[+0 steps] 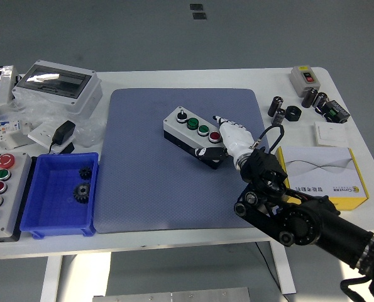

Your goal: Pick up the button,place it on the desk,press the button,press the button

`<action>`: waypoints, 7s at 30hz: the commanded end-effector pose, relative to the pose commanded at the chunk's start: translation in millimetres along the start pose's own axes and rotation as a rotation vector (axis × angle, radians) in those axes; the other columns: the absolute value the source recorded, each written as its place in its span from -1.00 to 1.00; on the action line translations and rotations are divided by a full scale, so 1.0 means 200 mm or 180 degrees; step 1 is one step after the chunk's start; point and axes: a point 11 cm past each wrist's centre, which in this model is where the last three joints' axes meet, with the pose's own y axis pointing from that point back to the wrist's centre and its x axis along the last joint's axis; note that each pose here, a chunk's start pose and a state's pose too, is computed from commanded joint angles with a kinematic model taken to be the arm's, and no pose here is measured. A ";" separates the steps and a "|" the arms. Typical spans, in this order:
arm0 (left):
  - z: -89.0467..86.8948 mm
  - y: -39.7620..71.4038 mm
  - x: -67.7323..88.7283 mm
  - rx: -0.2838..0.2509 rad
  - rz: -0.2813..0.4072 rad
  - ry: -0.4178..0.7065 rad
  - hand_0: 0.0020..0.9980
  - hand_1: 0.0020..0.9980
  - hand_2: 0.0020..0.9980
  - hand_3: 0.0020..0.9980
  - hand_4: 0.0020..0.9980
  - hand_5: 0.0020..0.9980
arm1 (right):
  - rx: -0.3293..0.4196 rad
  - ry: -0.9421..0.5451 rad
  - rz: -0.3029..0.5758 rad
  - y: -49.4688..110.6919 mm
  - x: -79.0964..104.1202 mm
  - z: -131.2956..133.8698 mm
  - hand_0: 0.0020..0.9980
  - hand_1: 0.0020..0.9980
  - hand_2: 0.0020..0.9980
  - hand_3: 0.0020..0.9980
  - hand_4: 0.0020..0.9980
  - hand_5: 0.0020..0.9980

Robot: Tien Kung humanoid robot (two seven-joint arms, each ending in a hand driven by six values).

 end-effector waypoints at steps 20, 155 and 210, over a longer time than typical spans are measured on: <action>0.02 0.00 -0.01 -0.0064 -0.0035 -0.0029 0.25 0.21 0.11 0.17 0.39 -0.72 | 0.0015 0.0213 0.0079 0.01 -0.05 0.00 -0.62 -0.01 0.33 1.00 0.72 -0.49; 0.04 0.00 0.00 -0.0108 -0.0051 -0.0125 0.25 0.21 0.09 0.18 0.36 -0.76 | 0.1281 0.0188 -0.0612 0.30 0.11 0.14 1.00 1.00 1.00 1.00 0.59 -0.76; 0.02 0.00 -0.02 -0.0060 -0.0141 -0.0054 0.25 0.21 0.07 0.18 0.35 -0.77 | 0.1066 -0.0011 -0.1413 0.40 0.35 -0.06 -0.99 -0.79 -0.60 0.39 0.16 -1.00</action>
